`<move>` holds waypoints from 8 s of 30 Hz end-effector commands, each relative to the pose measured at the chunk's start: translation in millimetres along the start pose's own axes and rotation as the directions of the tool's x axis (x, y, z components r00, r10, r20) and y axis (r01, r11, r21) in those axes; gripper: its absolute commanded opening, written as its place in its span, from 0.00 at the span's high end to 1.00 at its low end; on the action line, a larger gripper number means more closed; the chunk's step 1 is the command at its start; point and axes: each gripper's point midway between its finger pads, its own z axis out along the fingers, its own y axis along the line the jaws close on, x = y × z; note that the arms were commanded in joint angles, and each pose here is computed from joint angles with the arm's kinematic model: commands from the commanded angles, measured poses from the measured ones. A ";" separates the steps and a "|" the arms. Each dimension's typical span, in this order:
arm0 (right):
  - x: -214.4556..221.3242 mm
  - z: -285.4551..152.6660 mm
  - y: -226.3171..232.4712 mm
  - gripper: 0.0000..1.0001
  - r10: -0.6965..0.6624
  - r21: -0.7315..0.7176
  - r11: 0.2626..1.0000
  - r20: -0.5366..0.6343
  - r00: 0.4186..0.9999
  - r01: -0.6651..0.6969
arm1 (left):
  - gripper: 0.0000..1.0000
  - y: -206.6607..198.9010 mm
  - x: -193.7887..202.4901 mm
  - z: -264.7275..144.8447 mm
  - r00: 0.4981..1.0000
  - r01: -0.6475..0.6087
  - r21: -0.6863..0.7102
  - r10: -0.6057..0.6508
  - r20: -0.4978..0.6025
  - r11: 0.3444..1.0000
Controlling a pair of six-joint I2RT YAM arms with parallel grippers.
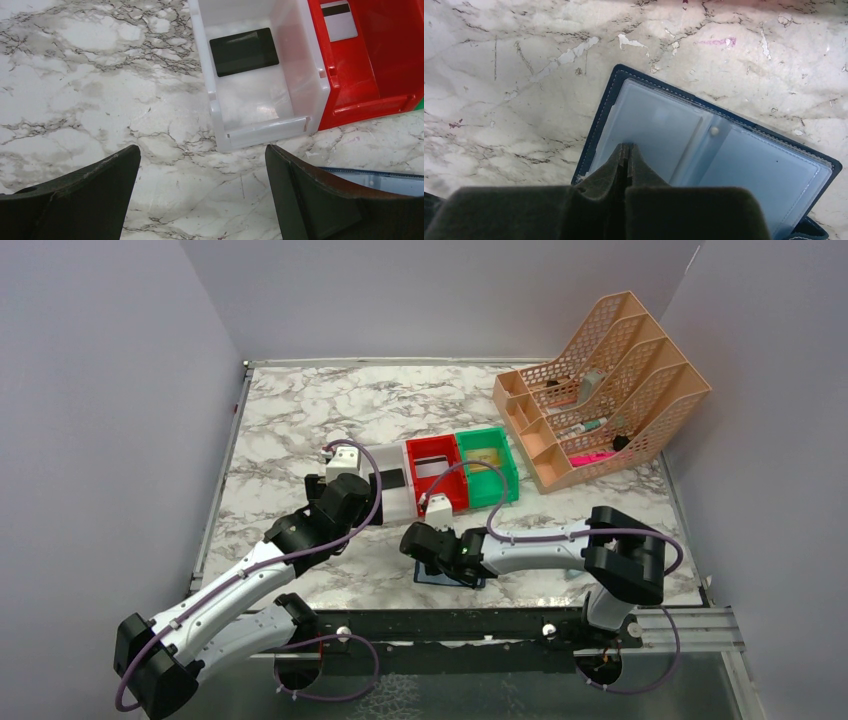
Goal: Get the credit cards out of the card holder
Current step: Remove the credit card from the card holder.
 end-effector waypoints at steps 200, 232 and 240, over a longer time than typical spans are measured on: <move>26.6 -9.7 -2.9 0.87 -0.169 -0.035 0.985 -0.064 0.984 0.167 | 0.01 -34.1 58.0 -0.6 0.901 0.420 0.161 -0.390 -0.190 0.893; -18.5 -30.0 -44.1 0.88 0.318 -0.360 0.871 -0.102 0.942 -0.333 | 0.07 -157.8 66.8 -16.9 0.889 0.406 0.650 -0.114 -0.443 0.643; -20.1 -33.8 -65.0 0.87 0.388 -0.354 0.849 -0.090 0.917 -0.394 | 0.14 -187.0 72.6 -21.0 0.896 0.357 0.696 -0.018 -0.443 0.622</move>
